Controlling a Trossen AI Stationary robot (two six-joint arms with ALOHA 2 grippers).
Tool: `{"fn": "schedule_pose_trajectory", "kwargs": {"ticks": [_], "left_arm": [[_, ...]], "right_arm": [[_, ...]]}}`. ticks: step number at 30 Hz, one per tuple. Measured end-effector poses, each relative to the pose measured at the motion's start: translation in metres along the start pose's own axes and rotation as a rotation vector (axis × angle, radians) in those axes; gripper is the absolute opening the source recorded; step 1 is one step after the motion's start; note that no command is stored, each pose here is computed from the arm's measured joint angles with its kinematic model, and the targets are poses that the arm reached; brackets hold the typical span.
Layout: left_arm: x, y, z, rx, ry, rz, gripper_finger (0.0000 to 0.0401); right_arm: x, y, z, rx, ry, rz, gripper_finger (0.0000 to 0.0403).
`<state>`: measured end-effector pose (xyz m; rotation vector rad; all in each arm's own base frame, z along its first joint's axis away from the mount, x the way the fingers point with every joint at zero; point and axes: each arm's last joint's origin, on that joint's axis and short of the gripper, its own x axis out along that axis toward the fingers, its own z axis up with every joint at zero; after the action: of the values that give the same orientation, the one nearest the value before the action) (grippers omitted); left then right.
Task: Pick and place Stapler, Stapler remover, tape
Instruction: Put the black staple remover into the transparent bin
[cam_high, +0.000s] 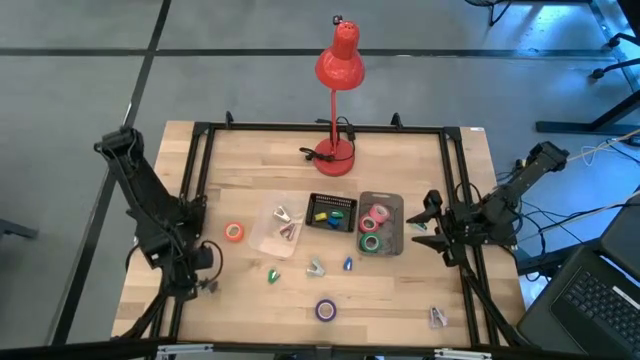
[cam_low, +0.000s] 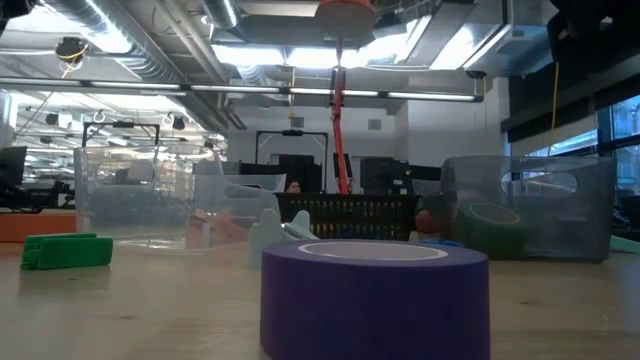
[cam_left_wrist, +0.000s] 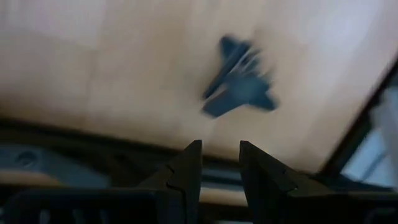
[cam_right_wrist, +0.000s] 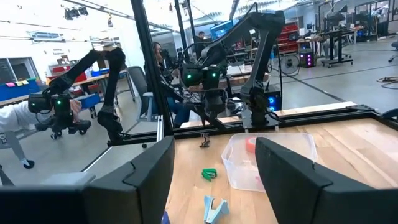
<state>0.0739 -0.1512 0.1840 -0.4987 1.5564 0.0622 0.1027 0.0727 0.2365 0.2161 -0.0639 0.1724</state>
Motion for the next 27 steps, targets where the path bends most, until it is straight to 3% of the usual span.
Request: {"fn": "schedule_pose_trajectory", "kwargs": {"ticks": [13,22,27], "left_arm": [[0.037,-0.008,-0.003,0.306,0.036,0.178,0.0097],[0.043,-0.021,0.02,0.358,-0.107,0.091,0.0097],[0.042,-0.024,0.028,0.367,-0.113,0.051,0.0097]], "right_arm": [[0.003,0.002,-0.002,0.018,0.005,0.001,0.0225],[0.003,0.002,-0.001,0.021,-0.004,0.003,0.0225],[0.003,0.002,-0.001,0.022,-0.004,0.003,0.0225]]}}
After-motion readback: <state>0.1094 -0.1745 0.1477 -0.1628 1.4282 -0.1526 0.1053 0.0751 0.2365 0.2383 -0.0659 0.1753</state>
